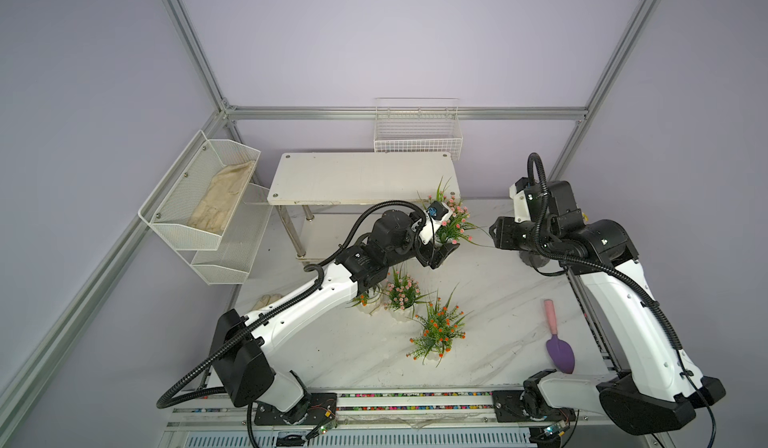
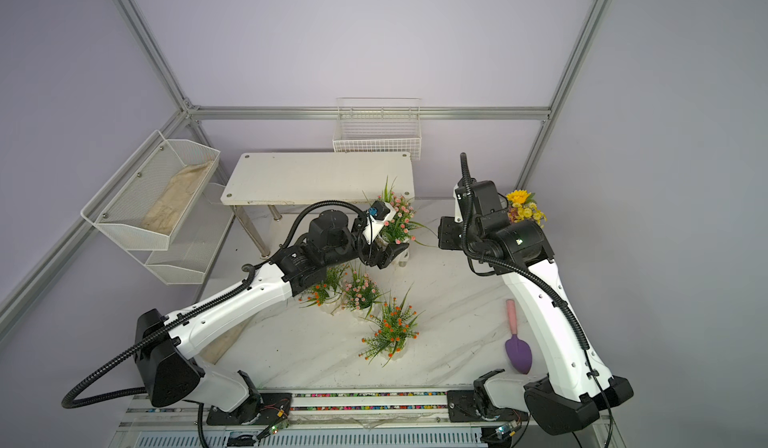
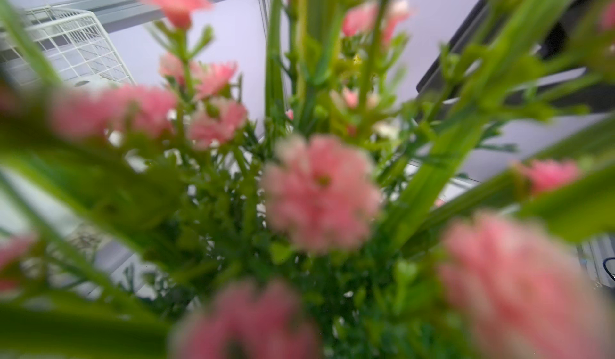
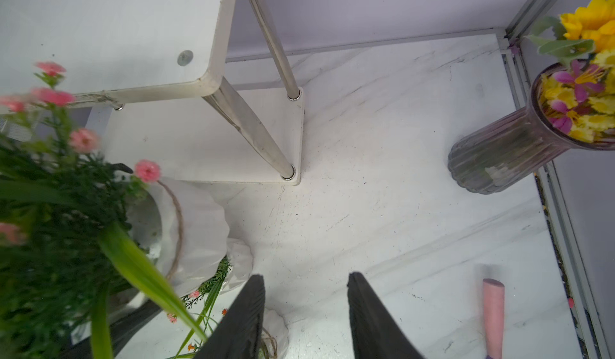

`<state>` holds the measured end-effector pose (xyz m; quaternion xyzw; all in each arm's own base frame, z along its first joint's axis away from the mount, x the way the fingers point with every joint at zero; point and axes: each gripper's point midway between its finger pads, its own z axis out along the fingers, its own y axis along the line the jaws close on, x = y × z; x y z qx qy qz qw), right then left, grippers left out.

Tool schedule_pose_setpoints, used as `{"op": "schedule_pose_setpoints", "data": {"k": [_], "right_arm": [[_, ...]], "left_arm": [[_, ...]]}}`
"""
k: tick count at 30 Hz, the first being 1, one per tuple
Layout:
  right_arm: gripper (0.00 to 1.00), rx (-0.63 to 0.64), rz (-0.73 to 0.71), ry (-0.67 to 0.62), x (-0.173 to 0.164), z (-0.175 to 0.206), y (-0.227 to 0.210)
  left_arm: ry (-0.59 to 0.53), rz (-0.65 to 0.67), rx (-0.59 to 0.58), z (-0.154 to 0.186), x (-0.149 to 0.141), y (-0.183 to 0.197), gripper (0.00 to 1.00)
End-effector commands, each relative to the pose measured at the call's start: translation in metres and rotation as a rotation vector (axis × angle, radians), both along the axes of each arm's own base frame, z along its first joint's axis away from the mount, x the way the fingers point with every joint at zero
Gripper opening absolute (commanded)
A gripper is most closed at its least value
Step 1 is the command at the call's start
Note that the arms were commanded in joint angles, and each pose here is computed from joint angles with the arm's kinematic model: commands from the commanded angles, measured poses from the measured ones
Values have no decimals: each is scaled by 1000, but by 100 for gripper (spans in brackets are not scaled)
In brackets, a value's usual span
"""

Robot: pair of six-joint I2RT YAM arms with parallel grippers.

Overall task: Place the baby's breath potted plants on the rack by color
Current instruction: Place the baby's breath potted plant on the rack.

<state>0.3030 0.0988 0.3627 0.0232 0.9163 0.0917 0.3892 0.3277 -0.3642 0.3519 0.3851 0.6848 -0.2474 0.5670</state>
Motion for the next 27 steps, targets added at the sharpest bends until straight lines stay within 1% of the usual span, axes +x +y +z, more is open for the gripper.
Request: {"op": "schedule_pose_setpoints", "data": {"k": [1,7,9,10,15,20,27], "right_arm": [[45,1,-32,-25,-1,4,-7],[45,-2,-24,-18,0,-1,-6],[45,-1,-19,-17,0,-2,-5],[45,0,-18,-16,0,-2,-5],[46,4,-7,-11,1,-4,-3],[45,11,1,-10,1,-5,-1],[45,17,12,4,0,-10,1]], "left_arm": [[-165,25,-163,95,-6,16,0],[-198,42,-183,122,-12,28,0],[-201,54,-183,123,-10,31,0],[-227,67,-207,139,-18,41,0],[-274,118,-225,160,-21,60,0],[-319,188,-229,176,-16,79,0],[-376,301,-232,194,2,111,0]]}}
